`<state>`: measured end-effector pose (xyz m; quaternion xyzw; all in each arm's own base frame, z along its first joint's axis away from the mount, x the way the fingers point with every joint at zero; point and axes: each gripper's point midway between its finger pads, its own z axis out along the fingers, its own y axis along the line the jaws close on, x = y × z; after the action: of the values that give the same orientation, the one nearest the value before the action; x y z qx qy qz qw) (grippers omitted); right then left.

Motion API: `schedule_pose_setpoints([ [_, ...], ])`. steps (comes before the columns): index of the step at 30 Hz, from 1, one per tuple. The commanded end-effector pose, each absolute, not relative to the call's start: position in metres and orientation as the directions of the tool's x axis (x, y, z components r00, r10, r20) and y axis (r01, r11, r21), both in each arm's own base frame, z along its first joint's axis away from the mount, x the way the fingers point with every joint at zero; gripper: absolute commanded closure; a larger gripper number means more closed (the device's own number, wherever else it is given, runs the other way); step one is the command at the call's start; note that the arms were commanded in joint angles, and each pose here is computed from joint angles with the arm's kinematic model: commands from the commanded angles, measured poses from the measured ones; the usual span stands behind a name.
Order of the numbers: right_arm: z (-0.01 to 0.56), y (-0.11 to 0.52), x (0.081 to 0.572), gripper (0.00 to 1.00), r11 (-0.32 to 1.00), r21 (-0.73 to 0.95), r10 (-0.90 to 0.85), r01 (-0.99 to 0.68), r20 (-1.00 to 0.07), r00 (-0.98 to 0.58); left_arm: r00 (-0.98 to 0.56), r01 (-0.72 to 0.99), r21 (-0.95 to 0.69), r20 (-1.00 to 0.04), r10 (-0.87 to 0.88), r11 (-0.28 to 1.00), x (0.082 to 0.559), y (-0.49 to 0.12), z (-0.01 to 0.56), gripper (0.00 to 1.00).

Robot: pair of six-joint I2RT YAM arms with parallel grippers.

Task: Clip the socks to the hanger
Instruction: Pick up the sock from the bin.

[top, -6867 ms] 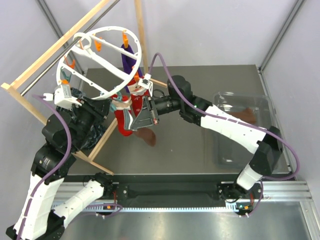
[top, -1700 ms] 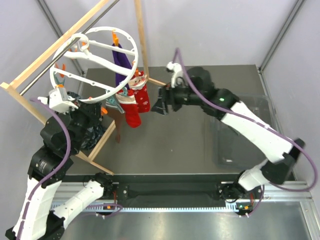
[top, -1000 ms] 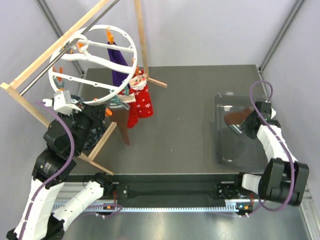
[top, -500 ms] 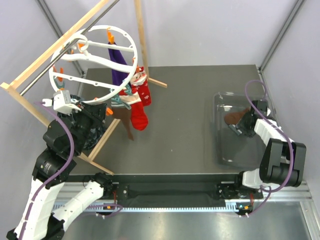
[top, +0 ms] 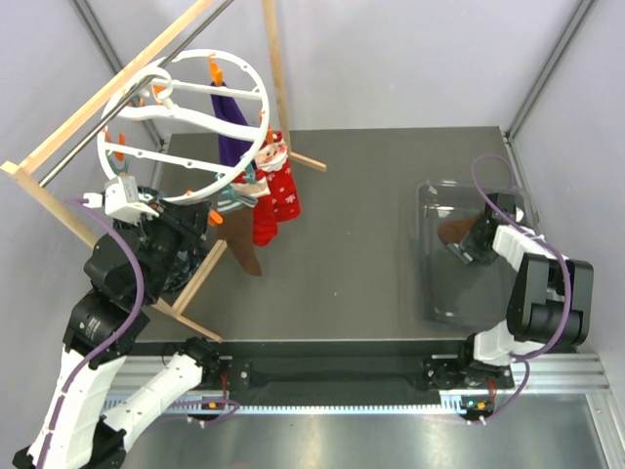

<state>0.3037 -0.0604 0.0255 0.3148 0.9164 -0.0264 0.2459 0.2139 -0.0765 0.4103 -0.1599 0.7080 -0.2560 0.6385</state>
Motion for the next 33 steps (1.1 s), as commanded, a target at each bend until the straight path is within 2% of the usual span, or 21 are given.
schedule_pose_setpoints([
  [1, 0.033, -0.060, 0.325, 0.57, 0.817, 0.103, 0.533, 0.567, -0.511, -0.675, -0.137, 0.136, -0.586, -0.810, -0.570, 0.799, 0.214, -0.084, 0.416, 1.00],
  [9, 0.031, -0.047, 0.329, 0.93, 0.827, 0.149, 0.537, 0.542, -0.495, -0.683, -0.138, 0.128, -0.591, -0.806, -0.575, 0.797, 0.210, -0.081, 0.416, 1.00],
  [12, 0.039, -0.046, 0.329, 1.00, 0.828, 0.167, 0.537, 0.535, -0.509, -0.672, -0.142, 0.126, -0.595, -0.803, -0.579, 0.794, 0.210, -0.081, 0.415, 1.00],
  [15, 0.062, -0.043, 0.331, 1.00, 0.830, 0.204, 0.538, 0.519, -0.539, -0.648, -0.148, 0.123, -0.596, -0.801, -0.579, 0.793, 0.210, -0.082, 0.413, 1.00],
  [16, 0.094, -0.037, 0.333, 1.00, 0.837, 0.253, 0.532, 0.486, -0.589, -0.609, -0.148, 0.117, -0.598, -0.800, -0.581, 0.793, 0.211, -0.081, 0.413, 1.00],
  [17, 0.093, -0.036, 0.329, 1.00, 0.836, 0.247, 0.533, 0.490, -0.578, -0.618, -0.148, 0.117, -0.598, -0.800, -0.581, 0.793, 0.211, -0.081, 0.413, 1.00],
  [22, 0.169, 0.001, 0.327, 1.00, 0.907, 0.276, 0.414, 0.318, -0.725, -0.550, -0.137, 0.115, -0.595, -0.803, -0.580, 0.796, 0.211, -0.079, 0.417, 1.00],
  [27, 0.235, 0.064, 0.312, 1.00, 0.917, 0.398, 0.352, 0.027, -0.774, -0.527, -0.129, 0.110, -0.593, -0.804, -0.580, 0.798, 0.210, -0.076, 0.419, 1.00],
  [31, 0.277, 0.140, 0.288, 1.00, 0.794, 0.536, 0.297, -0.287, -0.754, -0.586, -0.132, 0.113, -0.598, -0.801, -0.584, 0.794, 0.210, -0.078, 0.419, 1.00],
  [33, 0.294, 0.178, 0.269, 1.00, 0.720, 0.550, 0.228, -0.424, -0.764, -0.603, -0.135, 0.117, -0.602, -0.798, -0.588, 0.790, 0.210, -0.079, 0.420, 1.00],
])
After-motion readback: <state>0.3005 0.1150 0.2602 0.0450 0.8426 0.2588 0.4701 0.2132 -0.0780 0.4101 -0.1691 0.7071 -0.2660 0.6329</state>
